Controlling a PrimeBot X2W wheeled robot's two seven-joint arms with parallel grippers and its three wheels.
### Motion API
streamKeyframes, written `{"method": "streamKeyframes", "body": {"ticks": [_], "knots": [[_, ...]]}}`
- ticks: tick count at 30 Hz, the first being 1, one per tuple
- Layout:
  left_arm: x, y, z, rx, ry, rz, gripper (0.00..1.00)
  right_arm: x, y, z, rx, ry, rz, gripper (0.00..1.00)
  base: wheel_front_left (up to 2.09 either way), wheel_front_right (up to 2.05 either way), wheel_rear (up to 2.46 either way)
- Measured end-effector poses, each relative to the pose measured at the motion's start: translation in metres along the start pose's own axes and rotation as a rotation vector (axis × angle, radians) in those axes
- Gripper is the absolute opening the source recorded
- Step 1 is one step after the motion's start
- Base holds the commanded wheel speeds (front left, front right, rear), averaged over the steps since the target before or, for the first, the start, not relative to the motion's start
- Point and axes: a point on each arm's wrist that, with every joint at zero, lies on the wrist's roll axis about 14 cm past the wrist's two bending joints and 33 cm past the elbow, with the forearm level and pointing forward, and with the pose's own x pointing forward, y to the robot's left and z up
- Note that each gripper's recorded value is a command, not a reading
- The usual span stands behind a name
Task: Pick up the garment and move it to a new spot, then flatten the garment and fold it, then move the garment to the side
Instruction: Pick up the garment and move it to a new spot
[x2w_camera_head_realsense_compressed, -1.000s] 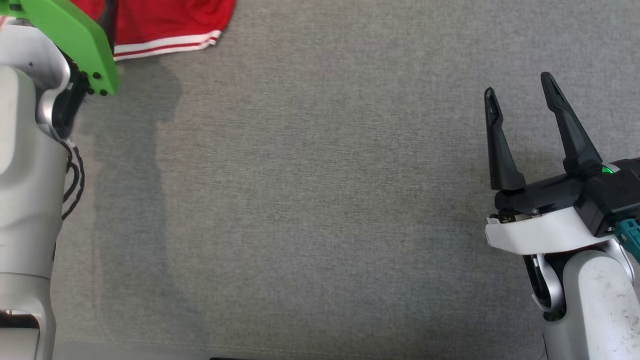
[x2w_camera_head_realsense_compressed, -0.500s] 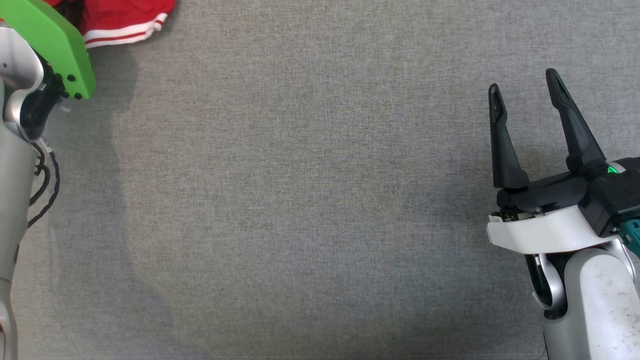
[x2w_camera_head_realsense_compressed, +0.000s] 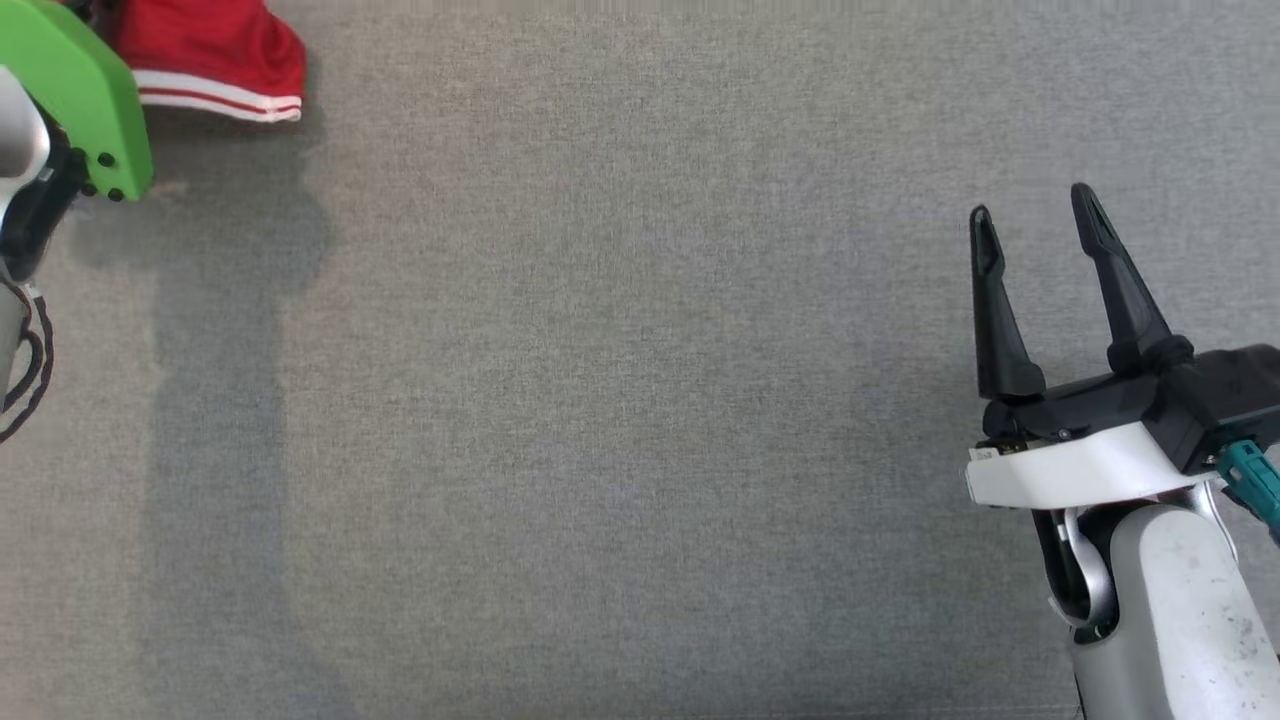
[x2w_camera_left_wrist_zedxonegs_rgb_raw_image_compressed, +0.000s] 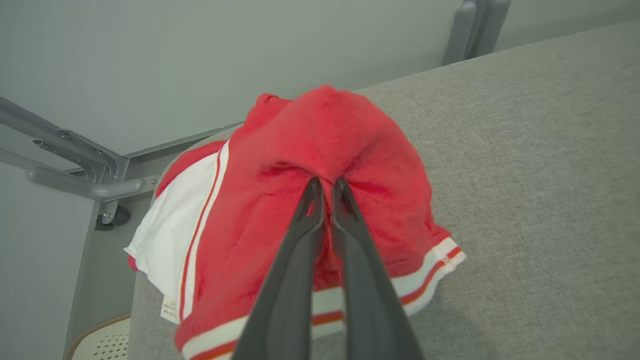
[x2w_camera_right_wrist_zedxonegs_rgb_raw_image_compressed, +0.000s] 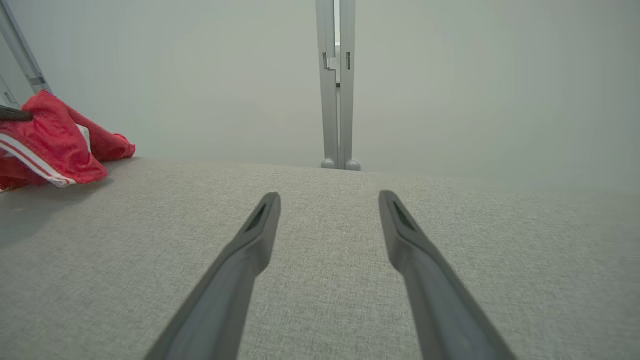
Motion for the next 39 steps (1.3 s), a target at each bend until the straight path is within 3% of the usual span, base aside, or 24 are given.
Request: {"method": "streamKeyframes", "body": {"ticks": [7, 11, 18, 24, 26, 30, 35, 39], "knots": [[-0.042, -0.040, 0.076, 0.119, -0.158, -0.098, 0.00, -0.027, -0.016, 0.027, 0.018, -0.049, -0.065, 1.00, 0.00, 0.00, 0.00], [-0.074, -0.082, 0.120, 0.189, -0.262, -0.196, 0.00, -0.046, -0.026, 0.044, 0.026, -0.082, -0.106, 1.00, 0.00, 0.00, 0.00], [-0.138, -0.183, 0.193, 0.239, -0.481, -0.455, 0.00, -0.083, -0.051, 0.072, 0.019, -0.144, -0.201, 1.00, 0.00, 0.00, 0.00], [-0.190, -0.283, 0.226, 0.186, -0.625, -0.770, 0.00, -0.114, -0.077, 0.081, 0.013, -0.161, -0.297, 1.00, 0.00, 0.00, 0.00], [-0.194, -0.307, 0.220, 0.164, -0.624, -0.844, 0.00, -0.122, -0.083, 0.081, 0.014, -0.157, -0.322, 1.00, 0.00, 0.00, 0.00], [-0.158, -0.333, 0.165, 0.058, -0.484, -0.897, 0.00, -0.129, -0.090, 0.075, 0.024, -0.140, -0.349, 1.00, 0.00, 0.00, 0.00], [-0.100, -0.335, 0.080, -0.113, -0.283, -0.832, 0.00, -0.125, -0.093, 0.068, 0.028, -0.122, -0.355, 1.00, 0.00, 0.00, 0.00], [-0.064, -0.320, 0.039, -0.226, -0.226, -0.717, 0.00, -0.124, -0.097, 0.060, 0.032, -0.098, -0.365, 1.00, 0.00, 0.00, 0.00]]}}
